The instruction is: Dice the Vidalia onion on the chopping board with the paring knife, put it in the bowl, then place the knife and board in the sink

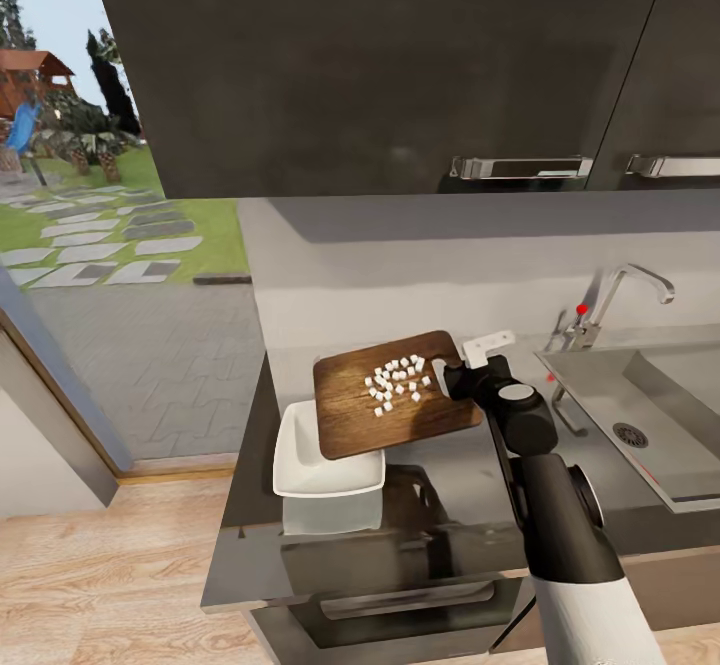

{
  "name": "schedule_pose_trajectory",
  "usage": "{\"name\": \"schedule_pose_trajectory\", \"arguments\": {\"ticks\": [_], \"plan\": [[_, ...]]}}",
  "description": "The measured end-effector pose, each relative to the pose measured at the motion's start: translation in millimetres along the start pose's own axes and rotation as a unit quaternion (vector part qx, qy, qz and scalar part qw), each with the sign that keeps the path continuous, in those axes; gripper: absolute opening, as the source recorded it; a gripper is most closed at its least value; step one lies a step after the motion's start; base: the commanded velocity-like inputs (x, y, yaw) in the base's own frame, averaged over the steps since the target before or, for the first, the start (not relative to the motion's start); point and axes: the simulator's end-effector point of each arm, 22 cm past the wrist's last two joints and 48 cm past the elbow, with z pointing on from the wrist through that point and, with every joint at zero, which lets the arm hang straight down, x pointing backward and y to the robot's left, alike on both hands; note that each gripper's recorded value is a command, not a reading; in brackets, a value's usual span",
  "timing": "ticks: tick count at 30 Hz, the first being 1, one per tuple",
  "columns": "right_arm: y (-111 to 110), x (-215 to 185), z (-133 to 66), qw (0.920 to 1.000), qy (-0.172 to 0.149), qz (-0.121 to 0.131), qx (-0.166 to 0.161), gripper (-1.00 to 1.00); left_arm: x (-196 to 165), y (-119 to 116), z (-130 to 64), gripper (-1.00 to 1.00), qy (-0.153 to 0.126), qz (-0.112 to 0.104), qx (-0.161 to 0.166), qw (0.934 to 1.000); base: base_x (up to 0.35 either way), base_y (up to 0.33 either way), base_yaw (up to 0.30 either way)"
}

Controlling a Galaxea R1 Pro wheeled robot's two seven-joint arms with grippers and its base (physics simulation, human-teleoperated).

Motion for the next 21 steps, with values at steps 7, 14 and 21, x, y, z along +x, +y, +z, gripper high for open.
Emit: {"name": "schedule_pose_trajectory", "arguments": {"ticks": [7,14,21], "plan": [[-12.2,-20.1,-0.7,0.9995,-0.014,-0.018,0.023,-1.0,0.0,-0.1,0.0,1.0,0.0,0.0,0.0,1.0,0.0,0.0,0.0],[-9.2,-29.6,-2.9,0.9983,-0.018,-0.041,0.037,-1.0,0.0,-0.1,0.0,1.0,0.0,0.0,0.0,1.0,0.0,0.0,0.0],[-6.2,-34.2,-5.1,0.9973,-0.017,-0.051,0.05,-1.0,0.0,-0.1,0.0,1.0,0.0,0.0,0.0,1.0,0.0,0.0,0.0]]}}
